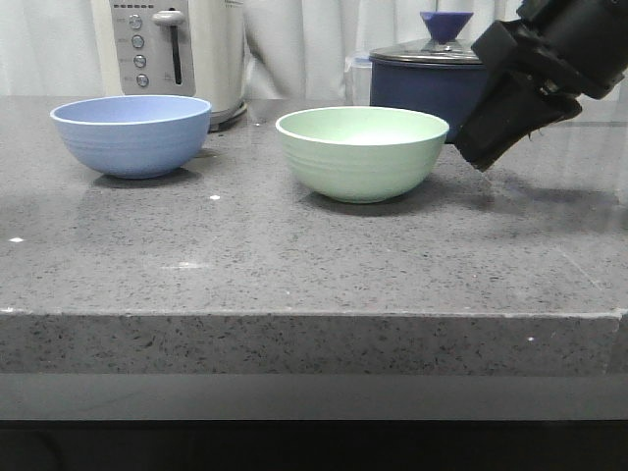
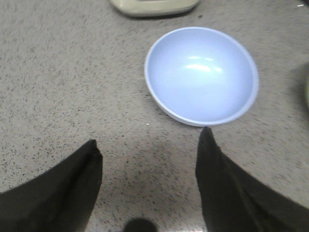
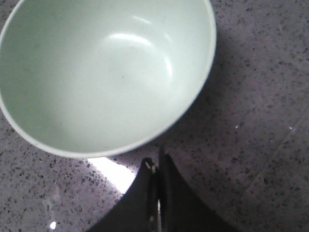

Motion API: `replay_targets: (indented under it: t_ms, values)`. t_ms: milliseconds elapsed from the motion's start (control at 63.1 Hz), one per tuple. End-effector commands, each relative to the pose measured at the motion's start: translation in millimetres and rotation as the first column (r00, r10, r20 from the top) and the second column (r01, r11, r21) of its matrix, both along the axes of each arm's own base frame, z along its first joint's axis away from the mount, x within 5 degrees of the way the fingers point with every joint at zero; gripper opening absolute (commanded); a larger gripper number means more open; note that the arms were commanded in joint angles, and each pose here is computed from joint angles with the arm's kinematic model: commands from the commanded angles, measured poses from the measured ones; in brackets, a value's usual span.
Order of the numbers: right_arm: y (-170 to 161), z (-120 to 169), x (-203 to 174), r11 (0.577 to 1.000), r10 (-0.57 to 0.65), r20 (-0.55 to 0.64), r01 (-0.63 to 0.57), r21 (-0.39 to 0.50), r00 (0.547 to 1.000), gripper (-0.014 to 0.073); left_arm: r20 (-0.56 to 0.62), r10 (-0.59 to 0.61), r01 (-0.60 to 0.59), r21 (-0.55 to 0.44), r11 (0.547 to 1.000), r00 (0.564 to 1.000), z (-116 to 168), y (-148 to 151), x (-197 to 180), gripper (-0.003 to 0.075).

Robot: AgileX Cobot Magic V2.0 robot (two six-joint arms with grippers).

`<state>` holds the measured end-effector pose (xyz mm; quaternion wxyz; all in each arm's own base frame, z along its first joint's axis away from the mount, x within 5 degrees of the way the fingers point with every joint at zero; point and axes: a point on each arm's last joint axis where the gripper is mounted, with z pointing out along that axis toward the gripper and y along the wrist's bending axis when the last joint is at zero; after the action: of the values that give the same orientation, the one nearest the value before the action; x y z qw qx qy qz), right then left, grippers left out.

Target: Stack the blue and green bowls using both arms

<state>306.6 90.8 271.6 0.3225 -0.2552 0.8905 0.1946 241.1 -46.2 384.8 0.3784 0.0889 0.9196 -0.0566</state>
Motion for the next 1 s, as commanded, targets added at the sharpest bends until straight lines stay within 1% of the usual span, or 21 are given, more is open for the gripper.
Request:
replay_targets:
  t_ms: [0,48,111,206,364,507,665,776,982]
  values:
    - [0.0,19.0,-0.7,0.999,-0.019,0.069,0.017,0.036,0.997,-0.0064,0.0,0.034,-0.034,-0.039,0.999,0.999,9.7,1.7,24.1,0.0418]
    - [0.0,19.0,-0.7,0.999,-0.019,0.069,0.017,0.036,0.997,-0.0064,-0.031,0.04,-0.042,-0.047,0.998,0.999,7.9,2.1,34.2,0.0418]
    - [0.0,19.0,-0.7,0.999,-0.019,0.069,0.017,0.036,0.997,-0.0064,-0.099,0.046,-0.052,-0.058,0.997,0.994,-1.5,1.8,53.6,0.0418]
    - [0.0,19.0,-0.7,0.999,-0.019,0.069,0.017,0.036,0.997,-0.0064,-0.153,0.04,-0.054,-0.09,0.994,0.987,-11.1,-2.6,76.0,0.0418]
    - [0.0,19.0,-0.7,0.999,-0.019,0.069,0.017,0.036,0.997,-0.0064,-0.196,0.026,-0.055,-0.146,0.988,0.98,-25.0,-10.7,105.0,0.0418]
    - [0.0,19.0,-0.7,0.999,-0.019,0.069,0.017,0.036,0.997,-0.0064,-0.219,0.026,-0.064,-0.168,0.984,0.975,-39.6,-14.6,124.9,0.0418]
    - [0.0,19.0,-0.7,0.999,-0.019,0.069,0.017,0.036,0.997,-0.0064,-0.215,0.035,-0.078,-0.194,0.978,0.976,-53.7,-17.3,140.2,0.0418]
    - [0.0,19.0,-0.7,0.999,-0.019,0.069,0.017,0.036,0.997,-0.0064,-0.212,0.039,-0.085,-0.212,0.974,0.976,-58.5,-18.8,145.6,0.0418]
    - [0.0,19.0,-0.7,0.999,-0.019,0.069,0.017,0.036,0.997,-0.0064,-0.238,0.041,-0.092,-0.207,0.974,0.97,-70.7,-19.4,152.1,0.0412]
